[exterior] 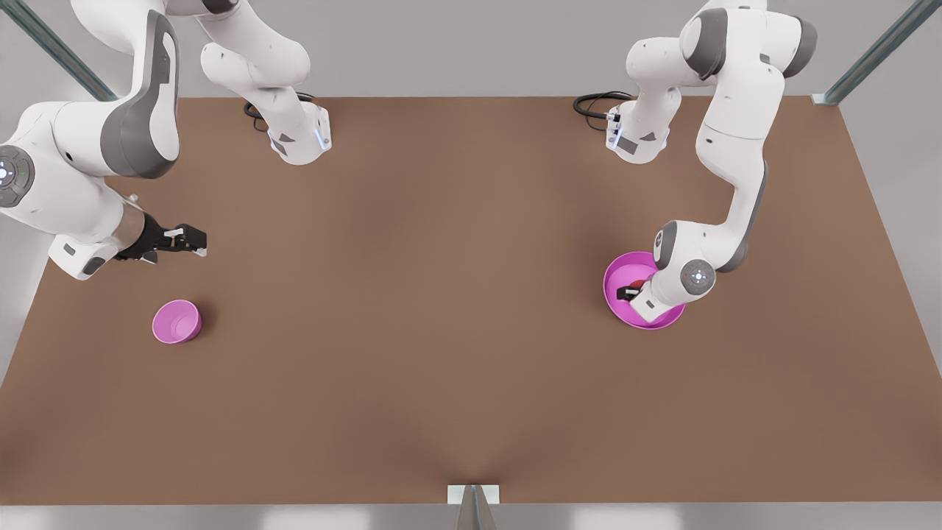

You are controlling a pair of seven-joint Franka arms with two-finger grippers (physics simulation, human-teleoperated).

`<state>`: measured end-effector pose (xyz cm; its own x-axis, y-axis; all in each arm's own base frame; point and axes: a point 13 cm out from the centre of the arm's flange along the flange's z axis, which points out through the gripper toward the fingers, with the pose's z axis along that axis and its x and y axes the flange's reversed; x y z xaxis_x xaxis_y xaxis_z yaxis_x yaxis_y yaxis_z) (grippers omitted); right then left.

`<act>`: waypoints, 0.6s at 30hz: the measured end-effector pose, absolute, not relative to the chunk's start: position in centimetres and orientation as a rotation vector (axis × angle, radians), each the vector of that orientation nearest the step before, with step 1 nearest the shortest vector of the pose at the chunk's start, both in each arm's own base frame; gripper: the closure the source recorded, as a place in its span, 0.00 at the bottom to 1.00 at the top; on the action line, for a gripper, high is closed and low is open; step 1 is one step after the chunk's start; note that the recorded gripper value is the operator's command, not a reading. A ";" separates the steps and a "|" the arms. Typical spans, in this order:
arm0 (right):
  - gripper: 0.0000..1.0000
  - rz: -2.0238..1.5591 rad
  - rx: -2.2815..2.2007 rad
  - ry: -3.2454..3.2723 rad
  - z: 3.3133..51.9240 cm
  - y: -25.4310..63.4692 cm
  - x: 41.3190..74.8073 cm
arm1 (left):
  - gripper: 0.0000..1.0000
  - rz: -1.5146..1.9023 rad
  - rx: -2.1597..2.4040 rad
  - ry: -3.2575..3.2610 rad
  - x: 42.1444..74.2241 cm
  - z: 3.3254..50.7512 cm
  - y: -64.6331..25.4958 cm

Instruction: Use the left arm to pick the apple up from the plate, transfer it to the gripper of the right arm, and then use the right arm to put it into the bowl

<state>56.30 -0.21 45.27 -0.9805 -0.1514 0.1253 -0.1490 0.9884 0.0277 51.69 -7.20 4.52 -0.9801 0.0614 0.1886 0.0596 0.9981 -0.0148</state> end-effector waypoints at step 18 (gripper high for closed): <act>0.00 -0.027 0.231 -3.004 45.2 -0.1 56.3 | 0.14 0.010 -0.095 -2.931 51.3 4.7 -7.1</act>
<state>56.32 -0.13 45.19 -0.9800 -0.1532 0.1269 -0.1509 0.9882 0.0274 51.28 -7.13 4.73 -0.9762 0.0649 0.2069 0.0635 0.9979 -0.0135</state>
